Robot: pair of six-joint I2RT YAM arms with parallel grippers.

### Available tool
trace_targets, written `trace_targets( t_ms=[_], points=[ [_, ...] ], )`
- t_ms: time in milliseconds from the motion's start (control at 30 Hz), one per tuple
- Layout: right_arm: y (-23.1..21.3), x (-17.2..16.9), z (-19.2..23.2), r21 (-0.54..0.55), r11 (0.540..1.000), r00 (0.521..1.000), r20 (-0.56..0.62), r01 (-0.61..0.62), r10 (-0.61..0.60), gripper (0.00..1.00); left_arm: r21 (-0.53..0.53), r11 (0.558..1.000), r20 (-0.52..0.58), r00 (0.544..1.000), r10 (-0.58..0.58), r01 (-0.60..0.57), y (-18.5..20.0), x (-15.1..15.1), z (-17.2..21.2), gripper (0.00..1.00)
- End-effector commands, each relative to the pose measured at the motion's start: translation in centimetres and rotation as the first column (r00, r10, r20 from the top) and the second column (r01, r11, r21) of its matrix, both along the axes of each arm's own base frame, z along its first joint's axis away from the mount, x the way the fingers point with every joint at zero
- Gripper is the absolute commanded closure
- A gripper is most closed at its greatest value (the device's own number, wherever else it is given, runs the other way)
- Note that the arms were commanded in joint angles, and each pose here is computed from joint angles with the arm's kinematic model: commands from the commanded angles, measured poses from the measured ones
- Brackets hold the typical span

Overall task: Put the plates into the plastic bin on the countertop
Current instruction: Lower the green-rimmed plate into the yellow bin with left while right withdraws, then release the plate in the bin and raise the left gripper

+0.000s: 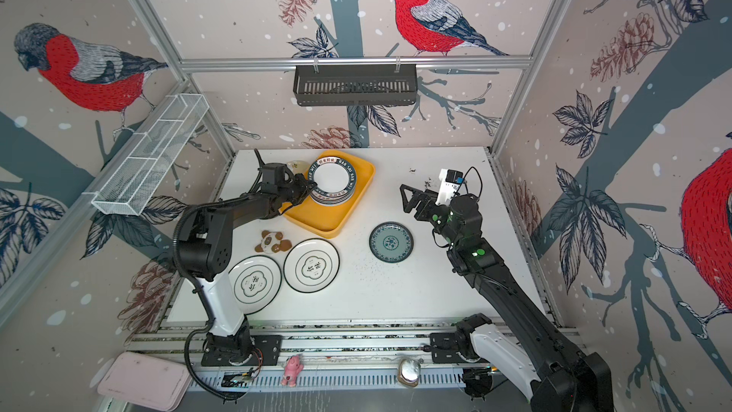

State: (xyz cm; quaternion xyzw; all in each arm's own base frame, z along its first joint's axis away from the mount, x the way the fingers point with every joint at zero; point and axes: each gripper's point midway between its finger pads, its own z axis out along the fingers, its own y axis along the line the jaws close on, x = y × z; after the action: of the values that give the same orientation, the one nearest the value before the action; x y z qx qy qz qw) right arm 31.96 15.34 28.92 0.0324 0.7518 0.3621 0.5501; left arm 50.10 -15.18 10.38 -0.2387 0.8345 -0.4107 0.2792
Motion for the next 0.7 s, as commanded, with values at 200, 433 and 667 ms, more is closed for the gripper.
trace_targets(
  t_ms=[200, 433, 667],
  points=[
    [-0.7, 0.4, 0.9, -0.005, 0.999, 0.998, 0.045, 0.036, -0.036, 0.0, 0.005, 1.0, -0.014, 1.0, 0.005, -0.005, 0.1, 0.9, -0.9, 0.97],
    [-0.5, 0.5, 0.8, -0.004, 1.0, 0.999, 0.044, 0.031, -0.031, 0.0, -0.001, 1.0, -0.044, 0.999, 0.009, -0.009, 0.0, 1.1, -1.9, 0.94],
    [-0.7, 0.6, 0.7, -0.005, 0.999, 0.998, 0.042, 0.04, -0.04, 0.0, 0.001, 1.0, -0.058, 0.998, 0.009, -0.009, 0.0, 0.9, -2.4, 0.89]
  ],
)
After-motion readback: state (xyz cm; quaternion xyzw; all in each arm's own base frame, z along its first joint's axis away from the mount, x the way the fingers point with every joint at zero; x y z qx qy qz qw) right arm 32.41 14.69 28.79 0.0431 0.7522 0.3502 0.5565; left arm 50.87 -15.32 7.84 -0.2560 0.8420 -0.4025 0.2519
